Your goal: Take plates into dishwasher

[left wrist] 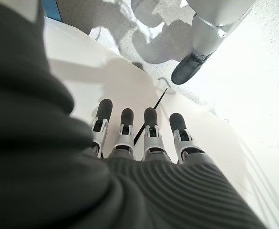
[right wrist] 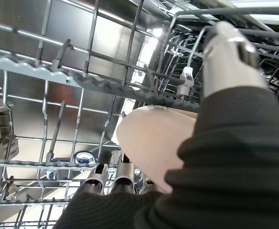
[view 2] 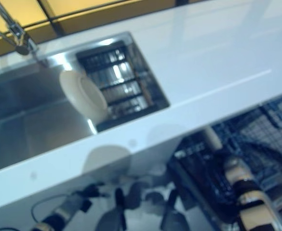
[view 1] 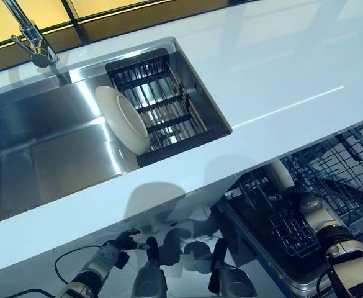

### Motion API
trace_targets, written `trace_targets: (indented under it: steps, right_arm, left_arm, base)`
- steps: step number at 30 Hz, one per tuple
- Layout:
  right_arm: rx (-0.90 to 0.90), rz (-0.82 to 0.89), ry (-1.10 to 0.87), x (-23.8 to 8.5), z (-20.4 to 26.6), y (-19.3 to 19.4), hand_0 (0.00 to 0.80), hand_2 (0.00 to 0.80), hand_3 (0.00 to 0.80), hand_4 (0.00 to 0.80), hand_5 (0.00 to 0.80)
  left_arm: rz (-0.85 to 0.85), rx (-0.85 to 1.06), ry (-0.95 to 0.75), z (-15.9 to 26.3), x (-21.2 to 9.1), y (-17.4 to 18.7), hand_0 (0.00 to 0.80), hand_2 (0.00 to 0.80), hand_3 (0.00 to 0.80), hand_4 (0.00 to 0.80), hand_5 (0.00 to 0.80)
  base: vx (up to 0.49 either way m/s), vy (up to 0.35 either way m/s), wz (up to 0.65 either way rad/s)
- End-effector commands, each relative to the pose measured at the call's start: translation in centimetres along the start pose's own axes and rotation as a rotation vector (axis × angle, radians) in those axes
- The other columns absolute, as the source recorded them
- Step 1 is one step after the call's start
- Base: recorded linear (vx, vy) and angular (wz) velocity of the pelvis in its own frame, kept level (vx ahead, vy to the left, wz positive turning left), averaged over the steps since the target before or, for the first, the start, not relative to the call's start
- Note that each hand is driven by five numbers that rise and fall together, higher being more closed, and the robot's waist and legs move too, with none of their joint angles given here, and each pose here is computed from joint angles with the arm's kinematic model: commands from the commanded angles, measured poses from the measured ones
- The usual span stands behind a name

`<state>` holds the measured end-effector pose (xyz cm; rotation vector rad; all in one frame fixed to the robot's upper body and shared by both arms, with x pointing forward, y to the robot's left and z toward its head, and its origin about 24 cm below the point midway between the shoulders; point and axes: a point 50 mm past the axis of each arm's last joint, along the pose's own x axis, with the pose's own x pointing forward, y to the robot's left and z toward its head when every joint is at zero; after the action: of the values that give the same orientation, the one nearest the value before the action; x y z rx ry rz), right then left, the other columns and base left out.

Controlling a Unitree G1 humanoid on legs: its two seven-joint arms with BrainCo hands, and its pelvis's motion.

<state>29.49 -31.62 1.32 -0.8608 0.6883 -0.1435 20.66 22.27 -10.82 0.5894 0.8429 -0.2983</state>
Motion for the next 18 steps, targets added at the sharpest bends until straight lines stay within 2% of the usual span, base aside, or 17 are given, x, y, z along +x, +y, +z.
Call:
trace_targets:
  steps: [1,11,18]
  right_arm:
    - [-0.025,-0.023,-0.078,-0.1,2.3,-0.6,0.000,0.000,0.000,0.000,0.000]
    - [0.017,-0.087,-0.165,-0.7,4.3,-1.7,0.000,0.000,0.000,0.000,0.000]
    - [0.159,-0.259,-0.276,-2.3,5.0,-3.7,0.000,0.000,0.000,0.000,0.000]
  left_arm:
    - [0.076,0.049,-0.064,2.7,0.3,3.2,0.000,0.000,0.000,0.000,0.000]
    - [0.082,0.036,-0.063,2.3,0.2,3.2,0.000,0.000,0.000,0.000,0.000]
    - [0.098,0.009,-0.050,1.5,-0.1,2.9,0.000,0.000,0.000,0.000,0.000]
  base:
    - [0.000,0.000,0.00]
    - [0.000,0.002,0.00]
    - [0.005,0.008,-0.03]
